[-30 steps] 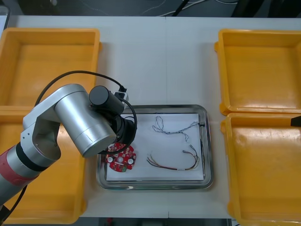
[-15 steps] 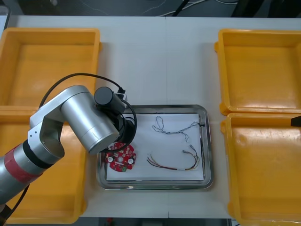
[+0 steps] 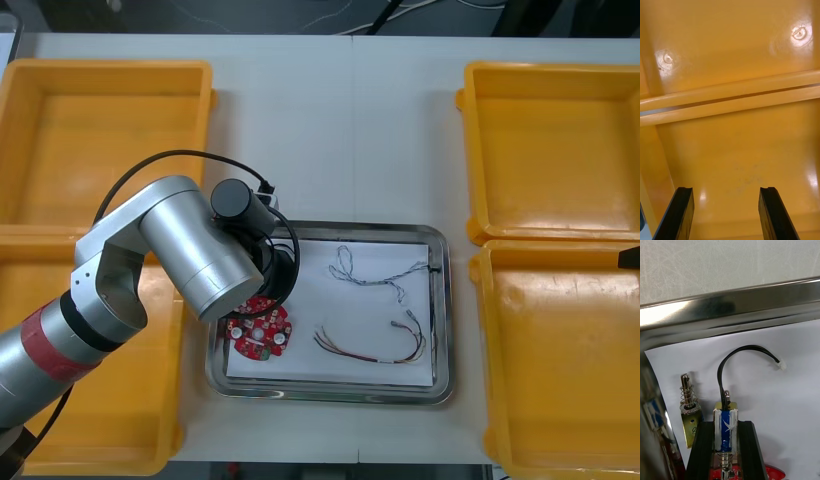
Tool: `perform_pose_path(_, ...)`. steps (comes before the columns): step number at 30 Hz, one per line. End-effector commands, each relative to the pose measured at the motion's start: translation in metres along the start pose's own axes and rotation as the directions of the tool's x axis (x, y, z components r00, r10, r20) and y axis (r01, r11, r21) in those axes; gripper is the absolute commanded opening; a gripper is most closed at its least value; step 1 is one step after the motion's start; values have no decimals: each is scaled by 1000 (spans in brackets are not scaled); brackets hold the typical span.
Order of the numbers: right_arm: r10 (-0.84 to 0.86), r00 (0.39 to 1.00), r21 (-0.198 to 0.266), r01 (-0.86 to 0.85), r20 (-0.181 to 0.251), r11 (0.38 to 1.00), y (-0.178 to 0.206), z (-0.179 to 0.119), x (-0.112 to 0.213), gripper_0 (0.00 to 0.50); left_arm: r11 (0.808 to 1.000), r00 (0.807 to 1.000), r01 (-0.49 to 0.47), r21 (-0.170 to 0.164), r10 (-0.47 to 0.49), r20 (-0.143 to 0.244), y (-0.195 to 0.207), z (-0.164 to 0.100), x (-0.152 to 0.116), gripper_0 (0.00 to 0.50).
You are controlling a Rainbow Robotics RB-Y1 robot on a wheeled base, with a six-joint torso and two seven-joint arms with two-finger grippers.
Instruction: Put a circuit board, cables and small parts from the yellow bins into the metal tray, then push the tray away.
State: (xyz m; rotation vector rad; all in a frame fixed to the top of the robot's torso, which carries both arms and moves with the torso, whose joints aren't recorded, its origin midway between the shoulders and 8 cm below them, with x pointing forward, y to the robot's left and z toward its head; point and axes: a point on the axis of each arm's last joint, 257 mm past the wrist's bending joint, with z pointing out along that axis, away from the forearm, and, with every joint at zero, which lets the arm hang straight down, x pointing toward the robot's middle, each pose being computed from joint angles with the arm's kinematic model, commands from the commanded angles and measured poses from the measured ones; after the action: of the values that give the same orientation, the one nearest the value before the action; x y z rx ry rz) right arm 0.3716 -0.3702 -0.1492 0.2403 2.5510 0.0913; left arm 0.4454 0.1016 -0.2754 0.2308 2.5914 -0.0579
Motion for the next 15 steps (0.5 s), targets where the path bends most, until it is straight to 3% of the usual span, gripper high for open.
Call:
perform_pose_path(1,20,999,38,-22,34,999,-12,-14,-7,500,998,998,59,35,-60,34,-22,-7,-13,0)
perform_pose_path(11,20,999,38,-22,34,999,-12,-14,-7,500,998,997,61,32,-63,36,-21,-7,-14,0)
perform_pose_path(13,20,999,38,-22,34,999,-12,-14,-7,500,998,997,61,30,-62,38,-20,-7,-15,42)
perform_pose_path(15,20,999,38,-22,34,999,-12,-14,-7,500,998,997,61,30,-63,39,-21,-7,-15,171)
